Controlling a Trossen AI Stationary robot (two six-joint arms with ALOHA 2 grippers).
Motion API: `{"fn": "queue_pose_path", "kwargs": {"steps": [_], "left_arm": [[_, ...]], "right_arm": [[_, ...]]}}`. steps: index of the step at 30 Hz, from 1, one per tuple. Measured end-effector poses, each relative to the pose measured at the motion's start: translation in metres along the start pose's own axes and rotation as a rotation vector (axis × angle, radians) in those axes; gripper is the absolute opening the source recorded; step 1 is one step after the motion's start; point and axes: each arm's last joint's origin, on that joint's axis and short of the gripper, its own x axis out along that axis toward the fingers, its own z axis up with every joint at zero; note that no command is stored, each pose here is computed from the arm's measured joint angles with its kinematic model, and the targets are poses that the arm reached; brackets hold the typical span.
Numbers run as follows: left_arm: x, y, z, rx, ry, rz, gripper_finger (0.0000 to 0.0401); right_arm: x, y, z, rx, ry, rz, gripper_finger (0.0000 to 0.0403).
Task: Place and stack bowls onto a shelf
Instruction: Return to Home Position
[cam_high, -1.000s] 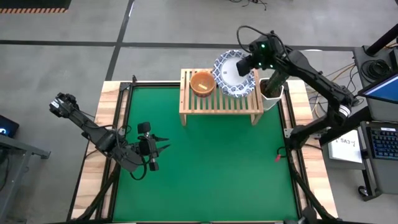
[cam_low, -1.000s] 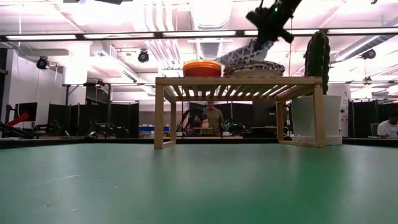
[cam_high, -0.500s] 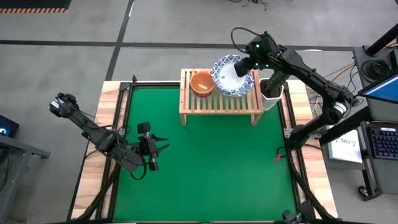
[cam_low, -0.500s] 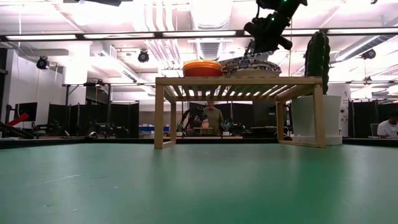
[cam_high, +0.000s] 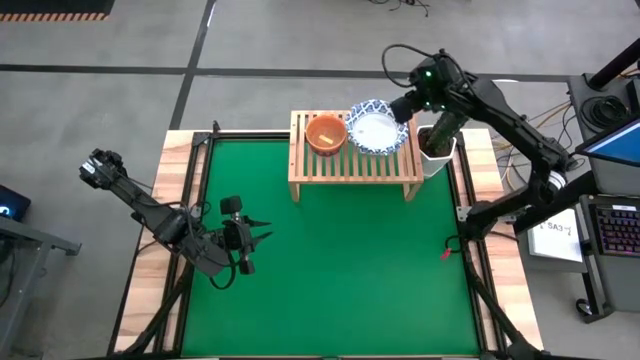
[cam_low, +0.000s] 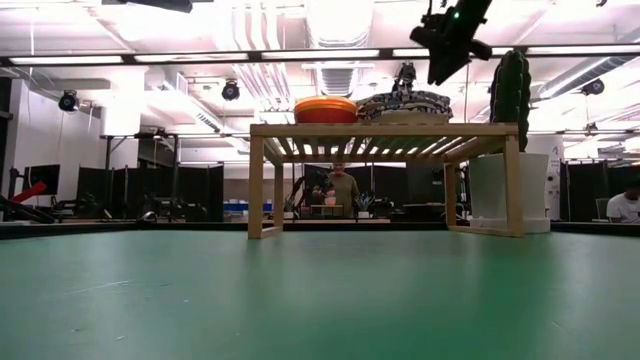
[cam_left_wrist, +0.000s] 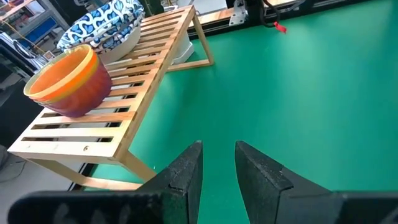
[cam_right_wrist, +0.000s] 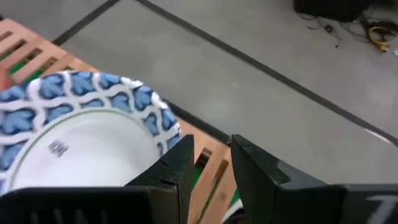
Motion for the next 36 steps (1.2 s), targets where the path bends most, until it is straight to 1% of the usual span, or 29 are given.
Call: {"fn": "queue_pose_path", "kwargs": {"steps": [2,3,6,8,11,14,16,20,24,30,36], "left_arm": [[0.001,0.000,-0.003,0.015,0.013,-0.001,0.0077],[0.001,0.000,-0.005,0.034,0.028,-0.010,0.0077],[0.001,0.001,-0.015,0.080,0.073,-0.044,0.0077],[-0.001,0.004,-0.020,0.079,0.075,-0.061,0.0077],[-0.005,0.011,-0.032,0.065,0.065,-0.080,0.0077],[-0.009,0.021,-0.045,0.012,0.015,-0.094,0.0076],[-0.012,0.028,-0.056,-0.034,-0.034,-0.107,0.0076],[-0.016,0.040,-0.081,-0.129,-0.123,-0.134,0.0076],[-0.019,0.050,-0.104,-0.193,-0.187,-0.148,0.0076],[-0.027,0.068,-0.125,-0.302,-0.287,-0.166,0.0076],[-0.036,0.080,-0.133,-0.378,-0.432,-0.178,0.0076]], "right_arm": [[-0.007,0.001,-0.003,0.002,-0.002,0.052,0.0094],[-0.011,0.004,-0.005,-0.012,-0.004,0.109,0.0091],[-0.022,0.016,-0.012,-0.098,-0.040,0.331,0.0082],[-0.029,0.030,-0.022,-0.172,-0.095,0.477,0.0076],[-0.038,0.051,-0.043,-0.288,-0.196,0.637,0.0068],[-0.045,0.063,-0.076,-0.396,-0.269,0.723,0.0062],[-0.046,0.068,-0.100,-0.432,-0.324,0.770,0.0059],[-0.038,0.073,-0.145,-0.430,-0.428,0.864,0.0059],[-0.026,0.070,-0.181,-0.427,-0.490,0.894,0.0058],[-0.015,0.063,-0.213,-0.410,-0.566,0.900,0.0058],[-0.004,0.058,-0.238,-0.388,-0.618,0.907,0.0059]]}}
